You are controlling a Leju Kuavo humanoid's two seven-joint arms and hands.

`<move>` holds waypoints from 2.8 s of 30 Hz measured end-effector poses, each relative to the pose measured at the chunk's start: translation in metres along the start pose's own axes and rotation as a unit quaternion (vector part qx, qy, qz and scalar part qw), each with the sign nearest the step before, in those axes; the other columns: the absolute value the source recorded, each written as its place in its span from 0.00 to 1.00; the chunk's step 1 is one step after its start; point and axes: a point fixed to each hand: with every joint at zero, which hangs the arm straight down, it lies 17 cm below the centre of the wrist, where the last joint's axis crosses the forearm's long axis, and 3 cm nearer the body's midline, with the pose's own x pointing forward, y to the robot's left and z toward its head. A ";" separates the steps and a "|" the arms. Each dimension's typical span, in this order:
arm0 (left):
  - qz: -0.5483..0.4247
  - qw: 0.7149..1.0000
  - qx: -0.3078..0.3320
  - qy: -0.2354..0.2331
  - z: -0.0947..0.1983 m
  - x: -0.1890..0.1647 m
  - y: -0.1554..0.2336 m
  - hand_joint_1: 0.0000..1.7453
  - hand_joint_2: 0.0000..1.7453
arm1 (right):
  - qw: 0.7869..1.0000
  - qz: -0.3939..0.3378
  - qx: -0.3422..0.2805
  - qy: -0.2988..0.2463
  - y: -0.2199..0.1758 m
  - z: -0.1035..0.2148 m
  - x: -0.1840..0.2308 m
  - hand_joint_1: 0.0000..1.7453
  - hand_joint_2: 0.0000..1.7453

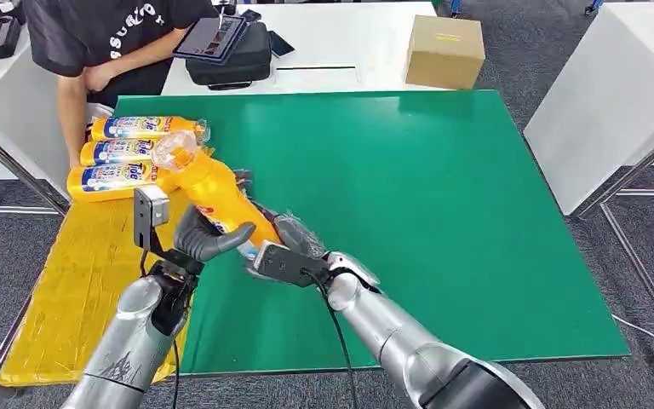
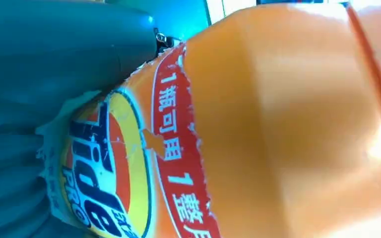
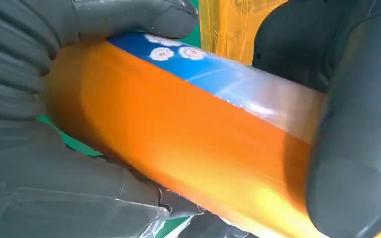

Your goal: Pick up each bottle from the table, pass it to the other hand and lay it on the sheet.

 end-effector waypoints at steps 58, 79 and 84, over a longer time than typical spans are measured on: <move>-0.075 0.983 0.163 -0.026 0.027 0.013 0.083 1.00 1.00 | 0.961 0.097 -0.232 -0.112 -0.088 0.069 0.110 0.00 0.00; -0.307 0.899 0.312 -0.035 0.046 0.048 0.153 1.00 1.00 | 0.923 0.161 -0.316 -0.153 -0.125 0.115 0.152 0.00 0.00; -0.470 0.800 0.371 -0.049 0.056 0.092 0.187 1.00 1.00 | 0.911 0.208 -0.329 -0.133 -0.131 0.123 0.145 0.00 1.00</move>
